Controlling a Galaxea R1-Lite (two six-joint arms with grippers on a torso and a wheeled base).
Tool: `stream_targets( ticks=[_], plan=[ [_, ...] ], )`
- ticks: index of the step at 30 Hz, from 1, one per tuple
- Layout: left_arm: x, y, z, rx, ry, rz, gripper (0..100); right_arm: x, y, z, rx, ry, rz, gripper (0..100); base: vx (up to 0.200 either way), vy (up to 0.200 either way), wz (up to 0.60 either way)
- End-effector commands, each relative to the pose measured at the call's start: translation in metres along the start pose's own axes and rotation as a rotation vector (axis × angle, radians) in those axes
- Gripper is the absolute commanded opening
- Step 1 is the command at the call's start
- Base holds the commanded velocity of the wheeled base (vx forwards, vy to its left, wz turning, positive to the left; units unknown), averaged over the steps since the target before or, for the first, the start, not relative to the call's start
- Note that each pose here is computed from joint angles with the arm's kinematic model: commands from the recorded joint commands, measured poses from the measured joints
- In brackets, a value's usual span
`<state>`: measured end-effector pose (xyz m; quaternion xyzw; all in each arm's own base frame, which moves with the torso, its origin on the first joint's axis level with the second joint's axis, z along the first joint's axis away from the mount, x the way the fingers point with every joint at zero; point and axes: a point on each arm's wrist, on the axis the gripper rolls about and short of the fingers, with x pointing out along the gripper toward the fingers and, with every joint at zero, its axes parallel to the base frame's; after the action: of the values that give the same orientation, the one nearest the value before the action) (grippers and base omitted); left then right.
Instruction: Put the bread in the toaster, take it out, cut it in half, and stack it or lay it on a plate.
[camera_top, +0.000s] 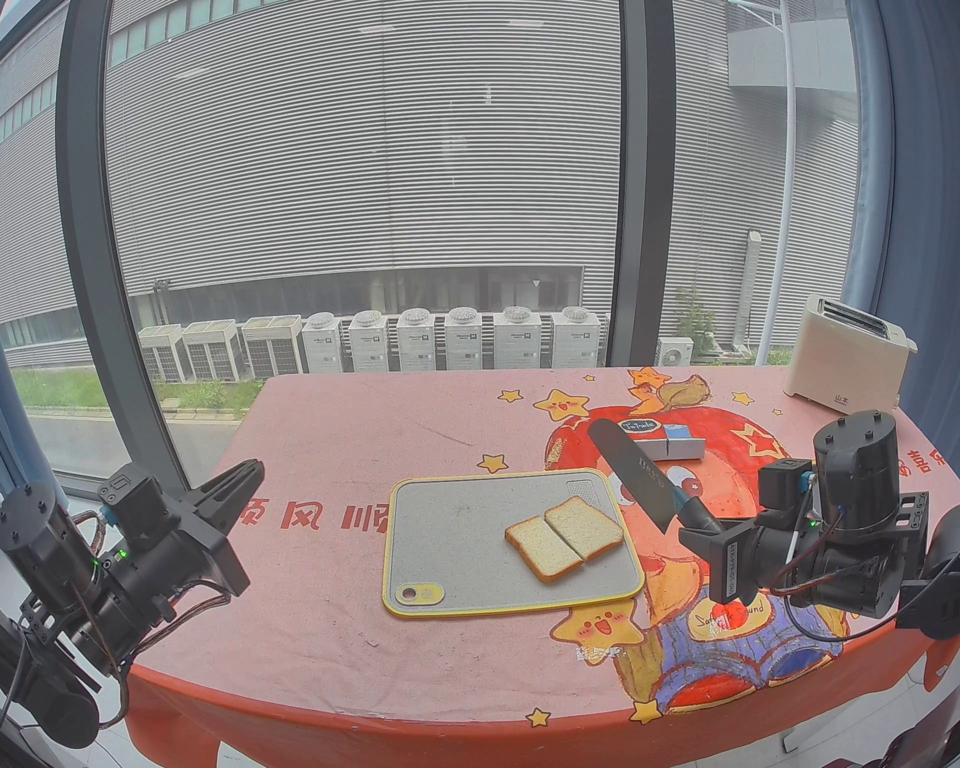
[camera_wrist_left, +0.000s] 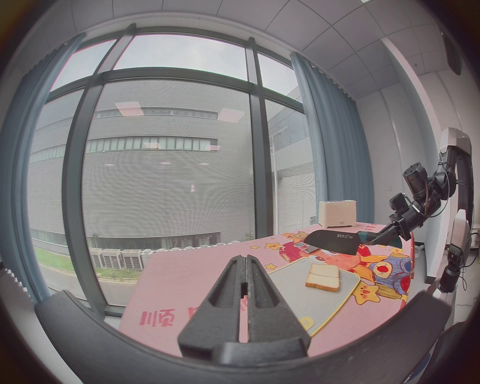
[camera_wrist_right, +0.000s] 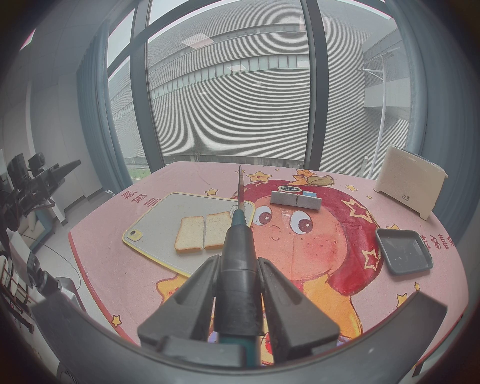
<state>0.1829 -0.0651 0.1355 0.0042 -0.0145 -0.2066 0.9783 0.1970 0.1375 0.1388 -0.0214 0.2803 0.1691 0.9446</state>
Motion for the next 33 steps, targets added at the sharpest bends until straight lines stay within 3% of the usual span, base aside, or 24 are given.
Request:
stream_targets(
  ticks=[1, 7, 14, 19, 33],
  plan=[
    [-0.016, 0.006, 0.004, 0.004, -0.022, 0.041, 0, 0.000, -0.004, -0.001, 0.006, 0.004, -0.015, 0, 0.000, 0.000, 0.00],
    [-0.030, 0.005, 0.002, -0.002, -0.012, 0.065, 0, 0.000, -0.006, -0.003, 0.010, 0.004, -0.049, 0, 0.000, 0.000, 0.00],
    [-0.038, 0.005, 0.011, -0.001, -0.063, 0.089, 0, -0.003, -0.009, -0.004, 0.013, -0.002, -0.067, 0, 0.000, 0.000, 0.00],
    [-0.047, 0.013, 0.016, 0.013, -0.086, 0.150, 0, -0.006, -0.012, -0.002, 0.022, -0.014, -0.076, 0, 0.000, 0.000, 0.00],
    [-0.078, 0.007, 0.012, -0.006, 0.031, 0.165, 0, -0.006, -0.013, -0.004, 0.021, -0.008, -0.076, 0, 0.000, 0.000, 0.00]
  ],
)
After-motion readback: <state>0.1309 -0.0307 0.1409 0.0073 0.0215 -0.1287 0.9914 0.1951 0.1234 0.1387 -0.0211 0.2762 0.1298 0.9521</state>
